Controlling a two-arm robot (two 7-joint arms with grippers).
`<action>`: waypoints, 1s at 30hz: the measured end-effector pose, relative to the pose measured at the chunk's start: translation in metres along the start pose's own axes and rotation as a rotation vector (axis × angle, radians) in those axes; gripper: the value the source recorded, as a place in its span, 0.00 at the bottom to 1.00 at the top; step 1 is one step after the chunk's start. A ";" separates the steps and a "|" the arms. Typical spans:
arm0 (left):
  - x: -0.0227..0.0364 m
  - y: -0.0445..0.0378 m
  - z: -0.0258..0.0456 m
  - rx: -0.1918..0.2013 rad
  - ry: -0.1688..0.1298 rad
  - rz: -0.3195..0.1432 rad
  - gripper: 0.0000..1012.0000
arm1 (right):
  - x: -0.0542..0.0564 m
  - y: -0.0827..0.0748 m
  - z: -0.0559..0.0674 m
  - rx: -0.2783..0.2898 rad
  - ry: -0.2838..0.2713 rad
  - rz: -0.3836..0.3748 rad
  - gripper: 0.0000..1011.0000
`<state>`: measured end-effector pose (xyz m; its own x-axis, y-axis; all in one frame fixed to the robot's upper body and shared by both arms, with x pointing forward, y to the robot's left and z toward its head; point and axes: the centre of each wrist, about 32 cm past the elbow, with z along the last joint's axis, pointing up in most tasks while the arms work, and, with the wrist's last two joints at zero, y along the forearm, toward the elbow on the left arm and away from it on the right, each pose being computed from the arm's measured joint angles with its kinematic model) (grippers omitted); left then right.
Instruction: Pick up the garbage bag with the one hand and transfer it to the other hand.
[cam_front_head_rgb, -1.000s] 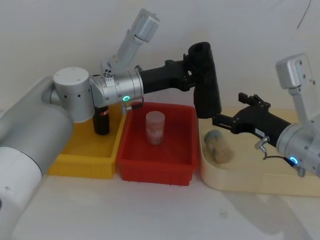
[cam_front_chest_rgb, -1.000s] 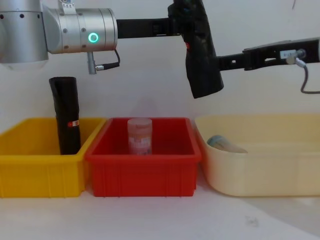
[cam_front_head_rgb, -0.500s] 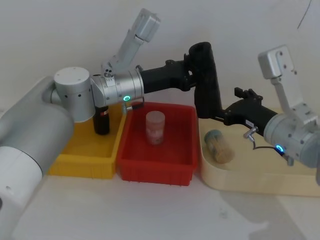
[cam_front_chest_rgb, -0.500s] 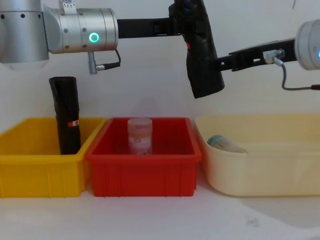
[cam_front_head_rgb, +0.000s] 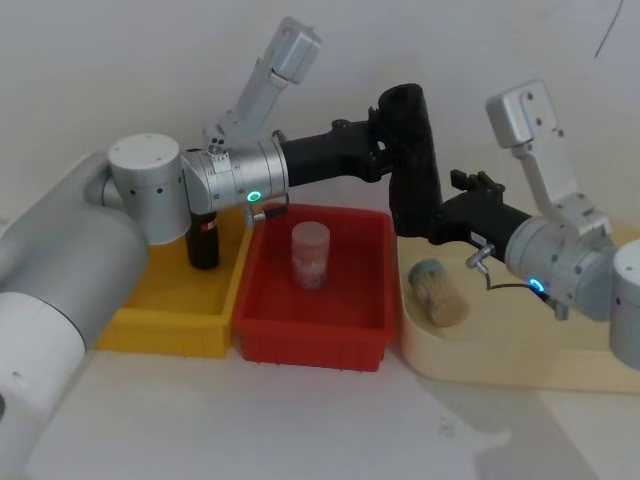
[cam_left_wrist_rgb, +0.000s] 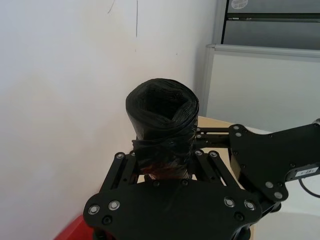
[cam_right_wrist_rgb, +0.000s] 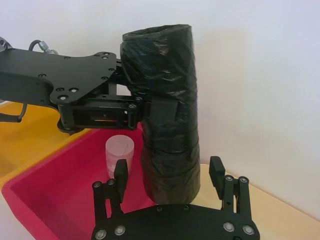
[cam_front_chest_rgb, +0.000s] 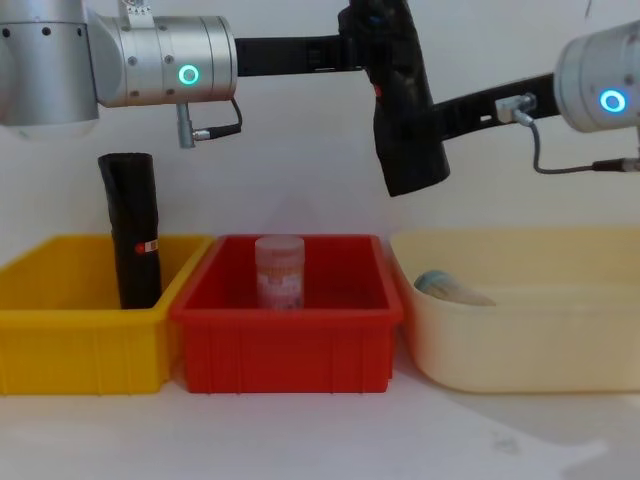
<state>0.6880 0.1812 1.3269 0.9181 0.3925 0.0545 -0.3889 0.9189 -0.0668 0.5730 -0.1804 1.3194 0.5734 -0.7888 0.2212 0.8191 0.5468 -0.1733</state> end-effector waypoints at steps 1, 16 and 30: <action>0.0000 0.0000 0.0000 0.000 0.000 0.000 0.40 | 0.000 0.001 0.000 -0.001 -0.001 -0.001 0.99; 0.0000 0.0000 0.0000 0.000 0.000 0.000 0.40 | -0.011 0.021 0.006 -0.025 -0.004 -0.024 0.99; 0.0000 0.0001 0.0000 0.000 0.000 0.000 0.40 | -0.016 0.031 0.008 -0.039 0.002 -0.048 0.83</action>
<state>0.6880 0.1812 1.3269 0.9180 0.3928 0.0544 -0.3892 0.9188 -0.0666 0.5891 -0.1484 1.3177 0.5332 -0.8146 0.2283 0.8446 0.4967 -0.2000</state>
